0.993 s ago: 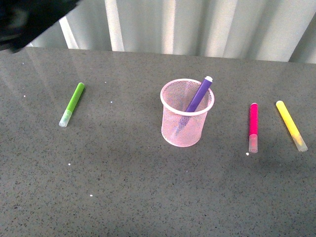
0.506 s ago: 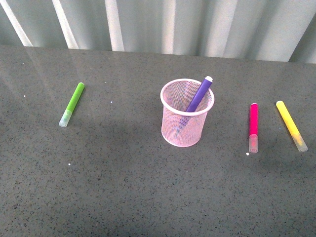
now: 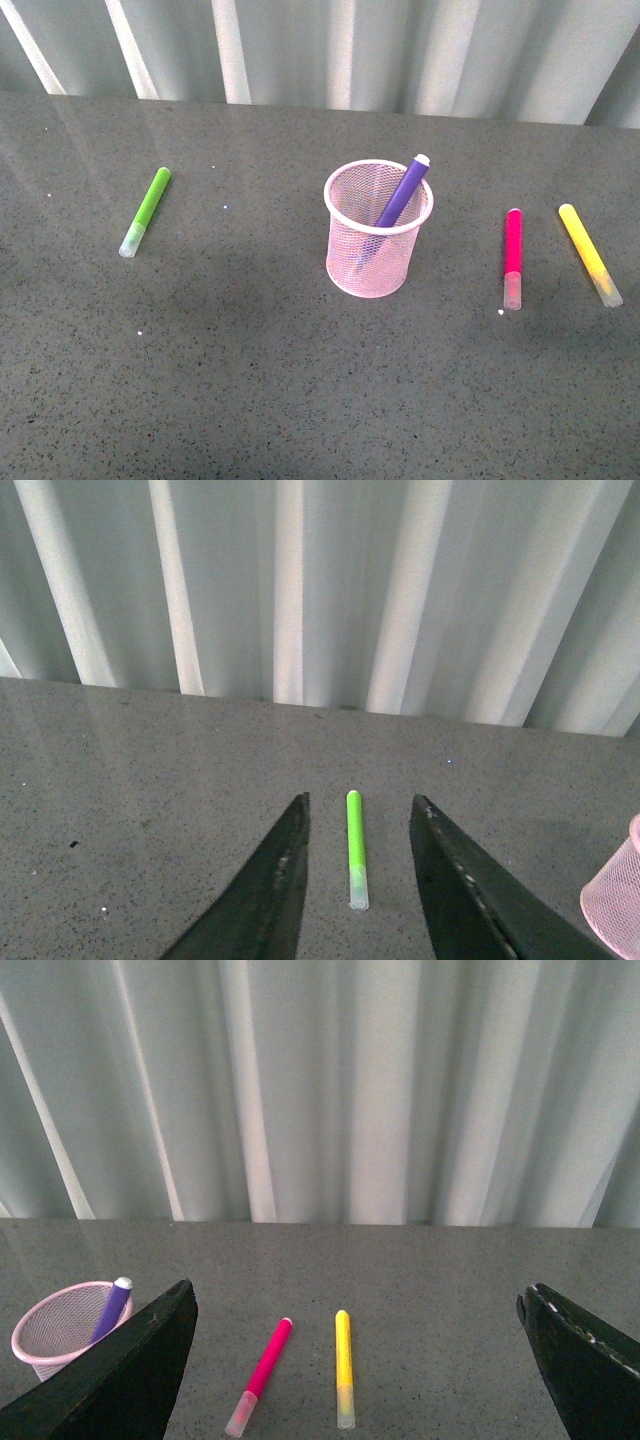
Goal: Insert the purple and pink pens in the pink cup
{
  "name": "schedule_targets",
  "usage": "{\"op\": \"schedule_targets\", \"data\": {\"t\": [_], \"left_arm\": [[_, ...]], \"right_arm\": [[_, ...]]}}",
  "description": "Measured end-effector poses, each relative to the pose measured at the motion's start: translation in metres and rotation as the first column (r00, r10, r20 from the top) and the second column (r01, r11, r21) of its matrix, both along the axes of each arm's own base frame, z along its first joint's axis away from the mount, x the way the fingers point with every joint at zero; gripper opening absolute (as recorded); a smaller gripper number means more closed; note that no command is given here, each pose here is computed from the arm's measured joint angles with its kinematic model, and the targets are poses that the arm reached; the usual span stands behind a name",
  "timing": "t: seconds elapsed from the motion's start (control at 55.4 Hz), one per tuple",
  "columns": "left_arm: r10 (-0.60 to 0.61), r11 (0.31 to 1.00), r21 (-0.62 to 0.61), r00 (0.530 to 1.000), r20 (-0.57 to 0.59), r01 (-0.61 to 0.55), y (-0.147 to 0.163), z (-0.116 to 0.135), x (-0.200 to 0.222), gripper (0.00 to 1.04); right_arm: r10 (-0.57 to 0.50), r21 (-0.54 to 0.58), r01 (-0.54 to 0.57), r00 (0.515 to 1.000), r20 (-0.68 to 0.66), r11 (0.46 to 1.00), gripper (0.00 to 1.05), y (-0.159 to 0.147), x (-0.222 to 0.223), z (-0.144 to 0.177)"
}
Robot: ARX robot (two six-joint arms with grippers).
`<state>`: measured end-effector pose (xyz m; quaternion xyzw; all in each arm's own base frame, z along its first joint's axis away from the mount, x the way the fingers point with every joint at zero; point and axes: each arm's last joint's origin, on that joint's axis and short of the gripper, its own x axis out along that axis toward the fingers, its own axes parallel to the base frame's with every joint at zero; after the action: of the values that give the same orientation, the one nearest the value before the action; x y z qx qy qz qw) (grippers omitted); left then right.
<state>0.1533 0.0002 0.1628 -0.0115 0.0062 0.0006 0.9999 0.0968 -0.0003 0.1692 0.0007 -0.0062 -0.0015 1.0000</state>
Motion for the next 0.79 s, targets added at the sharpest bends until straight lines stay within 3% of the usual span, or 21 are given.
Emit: {"op": "schedule_targets", "data": {"t": [0.126, 0.795], "left_arm": [[0.001, 1.0, 0.005, 1.0, 0.006, -0.001, 0.0, 0.002, -0.007, 0.04], [0.001, 1.0, 0.015, 0.999, 0.038, -0.001, 0.0, 0.011, -0.036, 0.04]], "right_arm": [[0.0, 0.0, 0.0, 1.0, 0.0, 1.0, 0.98, 0.0, 0.0, 0.0], [0.0, 0.0, 0.0, 1.0, 0.0, 1.0, 0.98, 0.0, 0.0, 0.0]]}}
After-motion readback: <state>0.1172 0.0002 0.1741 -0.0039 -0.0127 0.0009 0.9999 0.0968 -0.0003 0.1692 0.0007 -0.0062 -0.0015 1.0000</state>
